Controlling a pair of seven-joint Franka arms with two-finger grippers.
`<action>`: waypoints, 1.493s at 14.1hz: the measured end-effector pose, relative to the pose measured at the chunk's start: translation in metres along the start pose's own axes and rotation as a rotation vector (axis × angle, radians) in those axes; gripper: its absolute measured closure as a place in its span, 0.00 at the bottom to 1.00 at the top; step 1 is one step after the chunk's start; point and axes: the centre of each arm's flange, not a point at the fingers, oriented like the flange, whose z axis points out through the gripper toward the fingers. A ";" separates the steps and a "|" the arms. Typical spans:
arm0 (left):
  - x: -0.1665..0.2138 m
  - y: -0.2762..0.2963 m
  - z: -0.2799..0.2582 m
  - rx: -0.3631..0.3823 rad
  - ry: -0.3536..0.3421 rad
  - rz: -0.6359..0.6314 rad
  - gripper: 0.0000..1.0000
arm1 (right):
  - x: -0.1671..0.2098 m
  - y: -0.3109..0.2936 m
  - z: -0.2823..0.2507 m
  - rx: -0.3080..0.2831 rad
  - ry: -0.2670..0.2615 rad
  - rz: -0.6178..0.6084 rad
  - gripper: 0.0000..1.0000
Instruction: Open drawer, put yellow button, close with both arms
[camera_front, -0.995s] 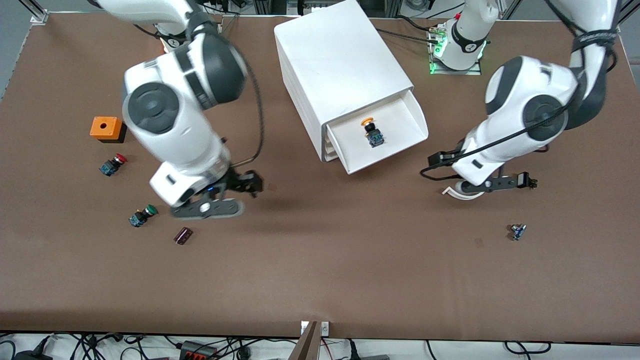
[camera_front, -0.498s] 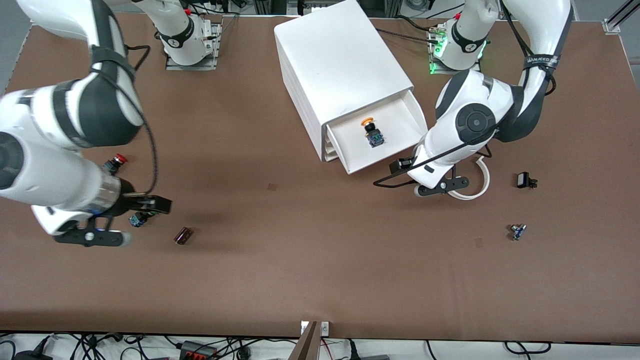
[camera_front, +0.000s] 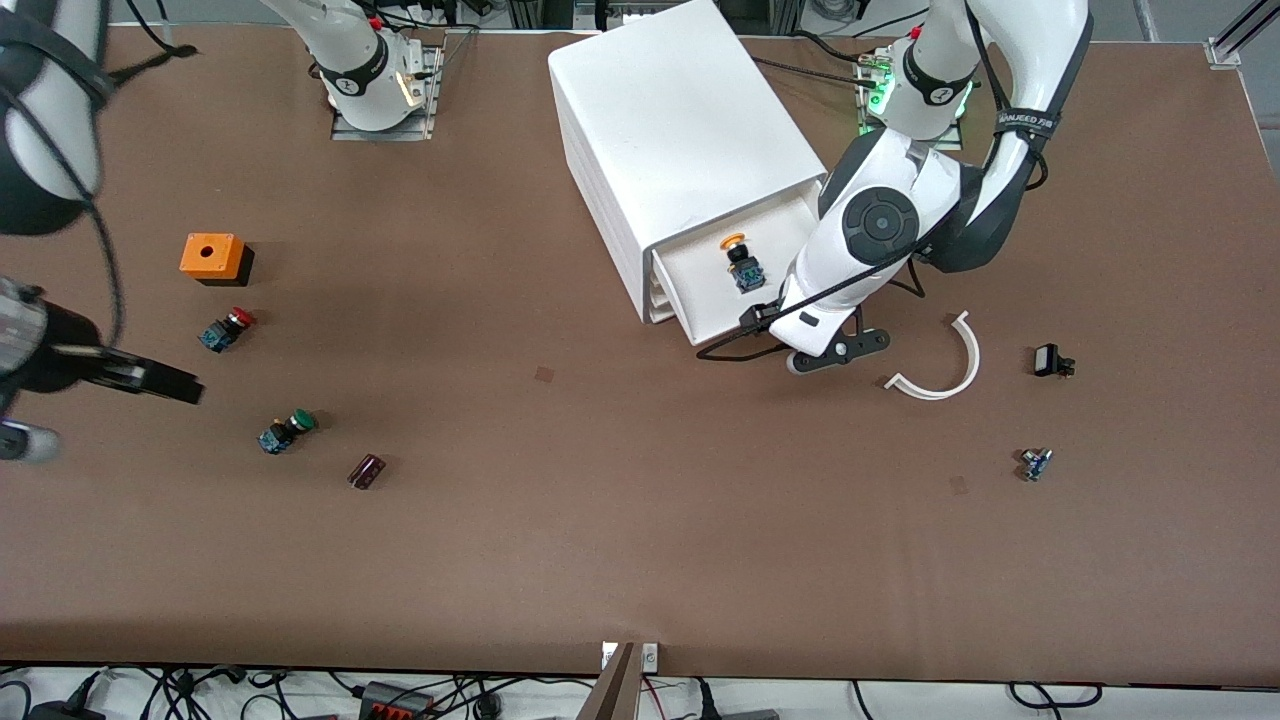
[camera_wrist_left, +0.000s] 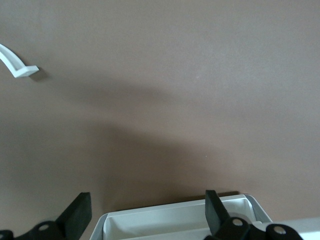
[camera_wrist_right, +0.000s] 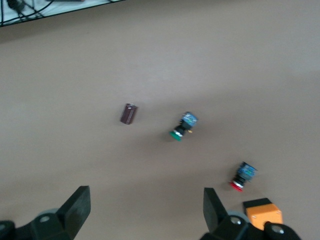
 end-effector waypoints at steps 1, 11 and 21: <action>-0.005 0.002 0.001 0.000 -0.004 -0.002 0.00 | -0.004 0.022 -0.008 0.004 0.009 -0.031 0.00; -0.069 0.024 0.004 0.017 -0.097 0.021 0.00 | -0.066 0.063 -0.038 0.003 0.007 -0.137 0.00; -0.100 0.036 0.011 0.032 -0.163 0.052 0.00 | -0.098 0.066 -0.022 -0.005 0.007 -0.149 0.00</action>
